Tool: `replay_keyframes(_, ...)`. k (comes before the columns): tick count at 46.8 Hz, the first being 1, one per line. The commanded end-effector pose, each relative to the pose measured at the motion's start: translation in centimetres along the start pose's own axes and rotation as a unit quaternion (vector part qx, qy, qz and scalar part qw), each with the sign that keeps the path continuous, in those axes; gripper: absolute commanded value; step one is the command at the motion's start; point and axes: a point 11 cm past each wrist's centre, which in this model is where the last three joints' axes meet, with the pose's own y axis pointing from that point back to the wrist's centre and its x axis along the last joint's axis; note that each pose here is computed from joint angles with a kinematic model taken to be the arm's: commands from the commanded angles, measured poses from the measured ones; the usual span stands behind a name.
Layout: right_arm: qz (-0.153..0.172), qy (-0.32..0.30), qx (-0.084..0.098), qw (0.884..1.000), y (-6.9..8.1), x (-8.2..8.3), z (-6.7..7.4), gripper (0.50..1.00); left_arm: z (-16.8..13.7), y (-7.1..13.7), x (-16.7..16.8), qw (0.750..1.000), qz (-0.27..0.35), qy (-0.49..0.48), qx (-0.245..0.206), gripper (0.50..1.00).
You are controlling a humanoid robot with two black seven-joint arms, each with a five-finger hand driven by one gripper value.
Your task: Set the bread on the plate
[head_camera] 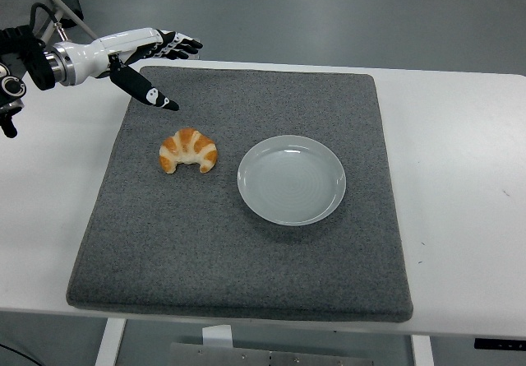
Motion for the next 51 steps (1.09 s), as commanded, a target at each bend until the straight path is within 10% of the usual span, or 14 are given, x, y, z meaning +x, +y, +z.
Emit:
replay_keyframes(1, 0.0, 0.0, 0.0, 1.0, 0.0, 0.0, 0.0, 0.93, 0.1, 0.0, 0.5, 0.999, 0.007, -0.043, 0.009, 0.979)
replay_keyframes(51, 0.0, 0.0, 0.0, 1.0, 0.0, 0.0, 0.0, 0.93, -1.6, -1.1, -10.2, 0.995, -0.012, -0.096, -0.002, 0.981)
